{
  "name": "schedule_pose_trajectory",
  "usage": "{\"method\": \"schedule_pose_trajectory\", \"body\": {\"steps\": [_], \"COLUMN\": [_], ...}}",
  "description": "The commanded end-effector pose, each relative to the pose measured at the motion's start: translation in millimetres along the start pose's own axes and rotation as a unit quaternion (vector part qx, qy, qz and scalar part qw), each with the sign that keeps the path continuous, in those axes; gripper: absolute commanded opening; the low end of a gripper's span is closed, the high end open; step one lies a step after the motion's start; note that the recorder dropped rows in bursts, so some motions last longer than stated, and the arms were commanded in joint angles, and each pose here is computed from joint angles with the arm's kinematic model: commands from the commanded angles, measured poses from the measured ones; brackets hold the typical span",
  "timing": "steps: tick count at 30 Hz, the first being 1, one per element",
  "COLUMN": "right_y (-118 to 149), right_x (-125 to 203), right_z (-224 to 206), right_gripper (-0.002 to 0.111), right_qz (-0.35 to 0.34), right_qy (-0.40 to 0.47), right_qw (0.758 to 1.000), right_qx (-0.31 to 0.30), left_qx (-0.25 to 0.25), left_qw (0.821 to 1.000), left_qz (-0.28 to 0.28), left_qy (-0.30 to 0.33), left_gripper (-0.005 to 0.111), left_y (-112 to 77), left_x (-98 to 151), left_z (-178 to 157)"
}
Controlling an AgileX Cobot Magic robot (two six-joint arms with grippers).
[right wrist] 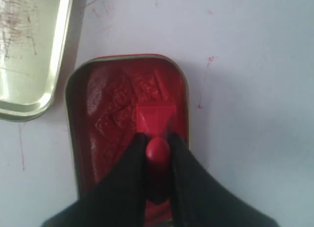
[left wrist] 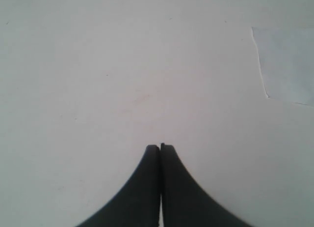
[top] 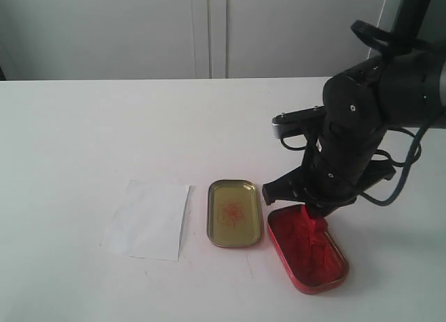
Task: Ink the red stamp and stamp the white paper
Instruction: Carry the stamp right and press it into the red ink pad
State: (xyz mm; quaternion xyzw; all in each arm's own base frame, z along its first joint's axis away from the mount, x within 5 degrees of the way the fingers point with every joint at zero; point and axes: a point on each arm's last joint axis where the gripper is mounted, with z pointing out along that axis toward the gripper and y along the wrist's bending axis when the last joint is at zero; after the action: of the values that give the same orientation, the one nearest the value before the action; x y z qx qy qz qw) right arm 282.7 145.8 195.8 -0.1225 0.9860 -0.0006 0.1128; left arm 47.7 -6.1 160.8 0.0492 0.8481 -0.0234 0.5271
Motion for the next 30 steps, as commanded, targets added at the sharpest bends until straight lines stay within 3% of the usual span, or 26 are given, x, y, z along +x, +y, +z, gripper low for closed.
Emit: {"method": "schedule_pose_trajectory", "body": {"steps": [1,15,30], "right_y": [-3.6,-3.5,-1.8], "right_x": [4.9,8.2,10.9], "right_z": [3.7,11.3,39.0], "right_gripper": [0.000,0.000,0.000], "right_qz": [-0.020,-0.022,-0.025], "right_qy": [-0.006,-0.018,0.027], "right_qw": [1.000,1.000,0.999], "right_qx": [-0.007,-0.011,-0.001], "left_qx": [0.000,0.000,0.000], "left_qw": [1.000,1.000,1.000], "left_qz": [-0.001,-0.001,-0.001], "left_qy": [0.010,0.010,0.010], "left_gripper": [0.000,0.000,0.000], "left_y": [-0.1,-0.1,-0.1], "left_x": [4.1,4.1,4.1], "left_z": [1.2,1.2,1.2]}}
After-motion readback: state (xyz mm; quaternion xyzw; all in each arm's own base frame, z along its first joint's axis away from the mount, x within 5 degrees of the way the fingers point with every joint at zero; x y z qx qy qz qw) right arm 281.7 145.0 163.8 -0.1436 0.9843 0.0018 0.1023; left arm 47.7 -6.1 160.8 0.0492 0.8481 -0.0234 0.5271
